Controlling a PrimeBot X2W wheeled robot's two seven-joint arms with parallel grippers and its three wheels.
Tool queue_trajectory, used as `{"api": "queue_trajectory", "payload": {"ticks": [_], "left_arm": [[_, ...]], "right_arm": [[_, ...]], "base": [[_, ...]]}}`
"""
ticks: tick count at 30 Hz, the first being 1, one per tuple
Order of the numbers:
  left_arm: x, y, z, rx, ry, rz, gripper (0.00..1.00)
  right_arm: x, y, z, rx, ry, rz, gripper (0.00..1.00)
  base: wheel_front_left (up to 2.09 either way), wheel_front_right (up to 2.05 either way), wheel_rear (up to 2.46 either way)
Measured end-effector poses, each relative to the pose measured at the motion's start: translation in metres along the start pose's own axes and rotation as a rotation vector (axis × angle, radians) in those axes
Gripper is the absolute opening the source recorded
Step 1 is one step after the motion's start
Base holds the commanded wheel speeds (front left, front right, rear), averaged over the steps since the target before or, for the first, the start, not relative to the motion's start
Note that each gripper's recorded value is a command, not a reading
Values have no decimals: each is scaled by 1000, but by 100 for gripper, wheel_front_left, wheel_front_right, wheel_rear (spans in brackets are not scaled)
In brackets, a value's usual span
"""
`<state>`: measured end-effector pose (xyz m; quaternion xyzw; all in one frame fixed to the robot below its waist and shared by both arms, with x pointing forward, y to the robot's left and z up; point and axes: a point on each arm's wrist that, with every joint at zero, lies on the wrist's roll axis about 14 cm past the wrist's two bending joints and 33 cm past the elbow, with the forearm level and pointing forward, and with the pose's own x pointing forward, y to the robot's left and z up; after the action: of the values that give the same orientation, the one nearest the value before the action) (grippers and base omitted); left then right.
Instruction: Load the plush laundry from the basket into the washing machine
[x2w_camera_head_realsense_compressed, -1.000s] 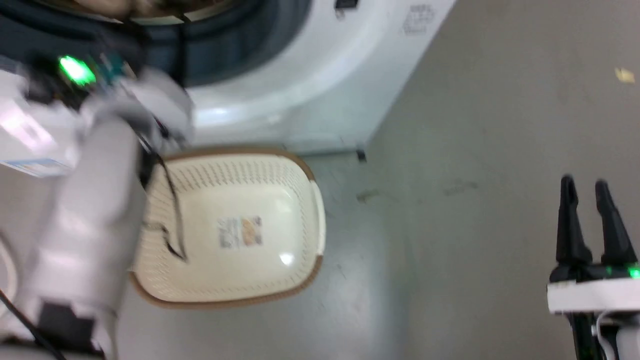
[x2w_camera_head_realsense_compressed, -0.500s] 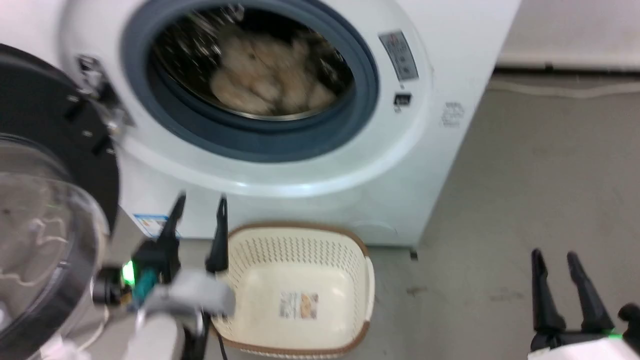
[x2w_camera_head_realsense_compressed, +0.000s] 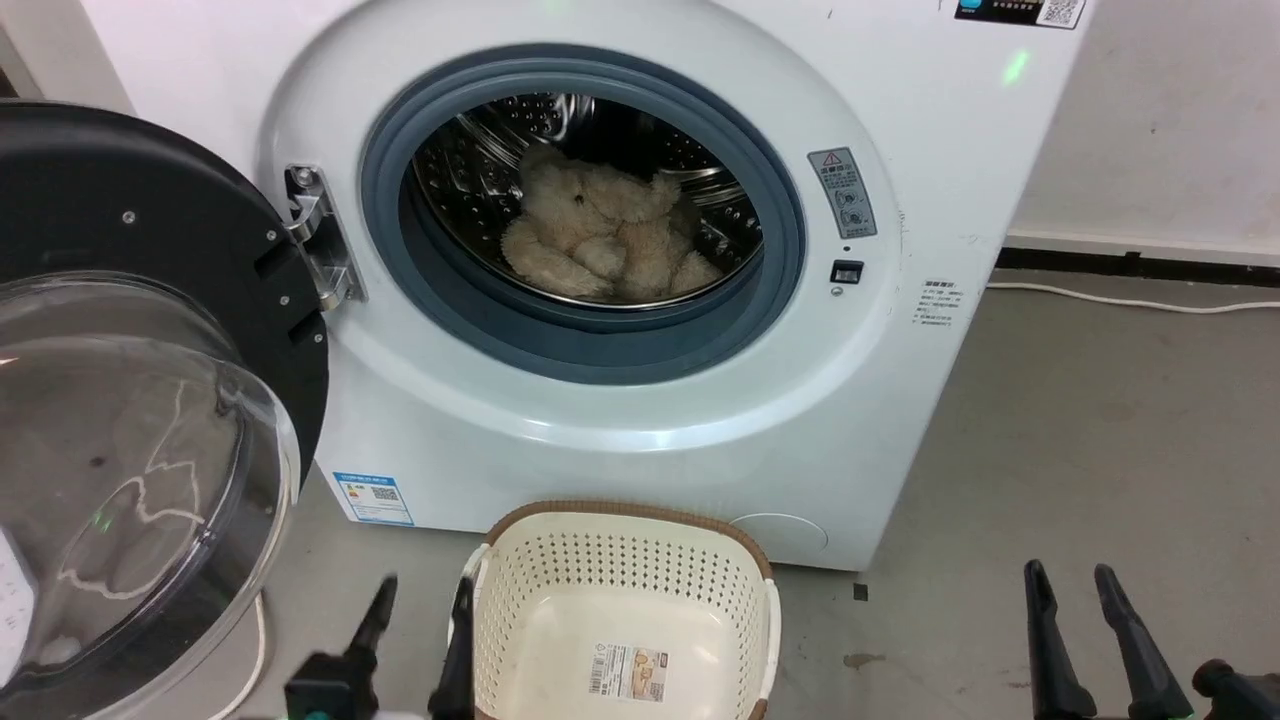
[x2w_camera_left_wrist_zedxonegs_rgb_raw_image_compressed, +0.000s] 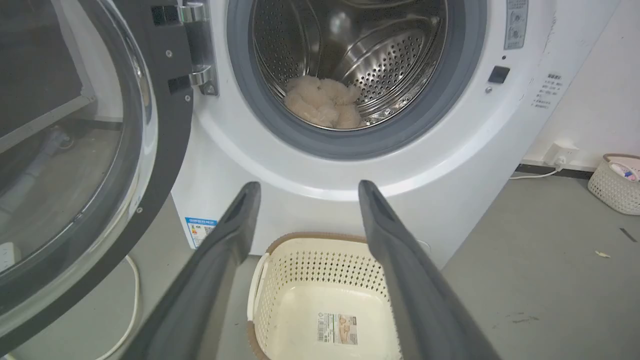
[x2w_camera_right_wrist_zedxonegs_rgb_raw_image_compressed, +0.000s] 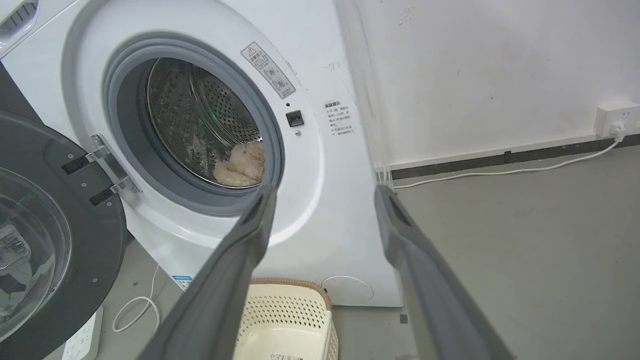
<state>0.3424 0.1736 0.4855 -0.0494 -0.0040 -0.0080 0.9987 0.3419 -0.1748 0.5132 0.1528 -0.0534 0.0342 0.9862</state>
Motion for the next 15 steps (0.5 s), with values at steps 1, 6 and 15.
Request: {"api": "queue_trajectory", "payload": {"ticks": [1,6,15], "left_arm": [[-2,1,-7,9,22,2,100],[-6,5,-13,34,43,9,100],[-6,3,-12,55,38,-7,0]], "right_arm": [[-1,1,-1,-4,4,2,100],[0,3,-4,-39,14,15,100],[1,4,-4,-64,15,19,0]], "base": [[0,0,0],[0,0,0],[0,0,0]]}}
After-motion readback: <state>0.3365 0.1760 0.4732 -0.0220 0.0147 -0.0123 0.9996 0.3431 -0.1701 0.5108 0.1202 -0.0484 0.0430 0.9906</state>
